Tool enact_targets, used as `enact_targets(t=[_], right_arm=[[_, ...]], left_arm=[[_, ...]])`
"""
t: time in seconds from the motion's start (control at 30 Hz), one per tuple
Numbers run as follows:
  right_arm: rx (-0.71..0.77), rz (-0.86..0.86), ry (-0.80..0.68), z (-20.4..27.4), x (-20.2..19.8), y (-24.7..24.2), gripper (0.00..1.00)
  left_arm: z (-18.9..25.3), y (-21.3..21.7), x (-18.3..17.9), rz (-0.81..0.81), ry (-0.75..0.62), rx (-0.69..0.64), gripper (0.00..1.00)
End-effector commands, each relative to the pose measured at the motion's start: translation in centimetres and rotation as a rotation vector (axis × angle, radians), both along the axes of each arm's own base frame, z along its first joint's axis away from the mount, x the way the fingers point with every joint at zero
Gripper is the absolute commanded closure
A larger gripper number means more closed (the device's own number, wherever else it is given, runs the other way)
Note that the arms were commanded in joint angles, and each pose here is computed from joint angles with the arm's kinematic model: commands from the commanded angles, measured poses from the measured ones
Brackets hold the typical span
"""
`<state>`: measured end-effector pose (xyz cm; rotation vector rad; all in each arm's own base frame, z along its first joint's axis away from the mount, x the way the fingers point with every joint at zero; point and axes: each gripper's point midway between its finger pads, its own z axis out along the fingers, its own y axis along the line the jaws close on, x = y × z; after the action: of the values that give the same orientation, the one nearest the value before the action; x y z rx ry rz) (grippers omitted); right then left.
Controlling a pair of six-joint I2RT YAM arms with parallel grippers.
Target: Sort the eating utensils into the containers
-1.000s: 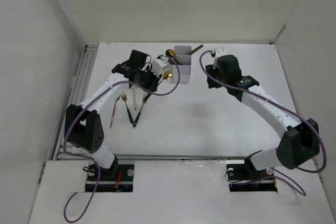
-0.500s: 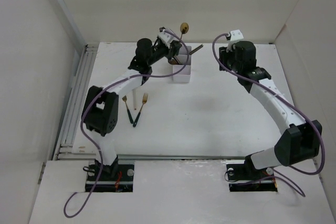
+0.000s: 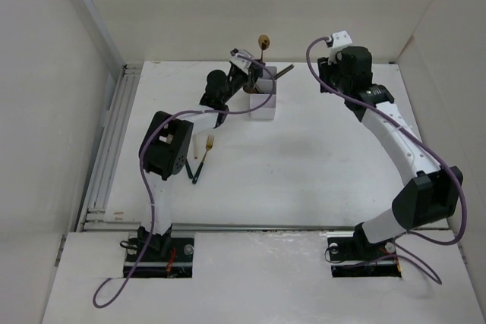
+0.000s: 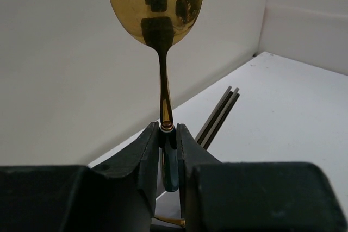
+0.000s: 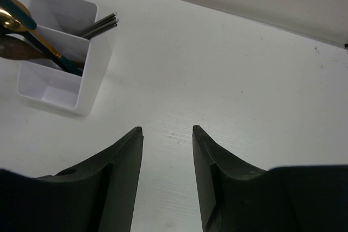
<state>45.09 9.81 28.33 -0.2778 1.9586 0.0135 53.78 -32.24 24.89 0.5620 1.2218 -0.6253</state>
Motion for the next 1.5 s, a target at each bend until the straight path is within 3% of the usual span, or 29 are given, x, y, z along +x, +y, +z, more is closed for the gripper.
enact_targets(t=[0.0, 0.3, 0.37, 0.4, 0.47, 0.67, 1.0, 1.03, 1.13, 1.17, 1.3, 1.37, 1.47], right_arm=[[-0.042, -0.041, -0.015, 1.8, -0.1, -1.3, 0.53], [-0.051, -0.070, -0.025, 2.4, -1.9, -2.4, 0.53], [-0.051, -0.070, -0.027, 2.7, -2.3, -2.5, 0.53], [-0.043, -0.073, -0.023, 2.5, -2.5, -2.5, 0.53], [-0.044, -0.073, -0.022, 2.4, -2.8, -2.5, 0.50], [-0.033, -0.077, -0.029, 2.3, -3.9, -2.8, 0.50], [0.064, 0.039, -0.091, 1.9, -3.6, -0.2, 0.47], [0.073, 0.069, -0.097, 1.9, -3.4, 0.8, 0.47], [0.096, 0.124, -0.094, 0.8, -2.2, 3.0, 0.46], [0.102, 0.165, -0.094, 1.1, -2.1, 4.7, 0.46], [0.100, 0.261, -0.052, -0.6, -0.9, 9.7, 0.45], [0.095, 0.309, -0.010, -2.4, -0.7, 11.9, 0.45], [0.097, 0.380, 0.018, -3.6, -1.0, 15.1, 0.45]], left_arm=[[2.9, -0.1, 0.4, 0.009, -0.077, -0.094, 1.00], [-0.6, -0.7, 0.1, -0.006, 0.017, -0.077, 0.99], [-0.7, -0.9, -0.1, -0.019, 0.016, -0.074, 0.91], [-0.7, -0.9, -0.1, -0.019, 0.016, -0.073, 0.77], [-0.2, -0.9, -0.3, -0.029, 0.014, -0.071, 0.68], [-0.8, 0.0, -0.9, 0.006, 0.026, -0.038, 0.60], [9.4, 3.1, -3.1, 0.136, -0.109, -0.018, 0.52], [12.1, 4.4, -3.8, 0.186, -0.135, -0.035, 0.52], [12.3, 7.3, -4.4, 0.315, -0.066, 0.039, 0.52], [14.4, 9.4, -5.2, 0.364, -0.068, 0.028, 0.52], [9.8, 17.7, -6.2, 0.581, 0.195, 0.165, 0.42], [4.3, 22.0, -7.8, 0.676, 0.414, 0.252, 0.38], [-1.2, 28.7, -11.1, 0.803, 0.637, 0.351, 0.31]])
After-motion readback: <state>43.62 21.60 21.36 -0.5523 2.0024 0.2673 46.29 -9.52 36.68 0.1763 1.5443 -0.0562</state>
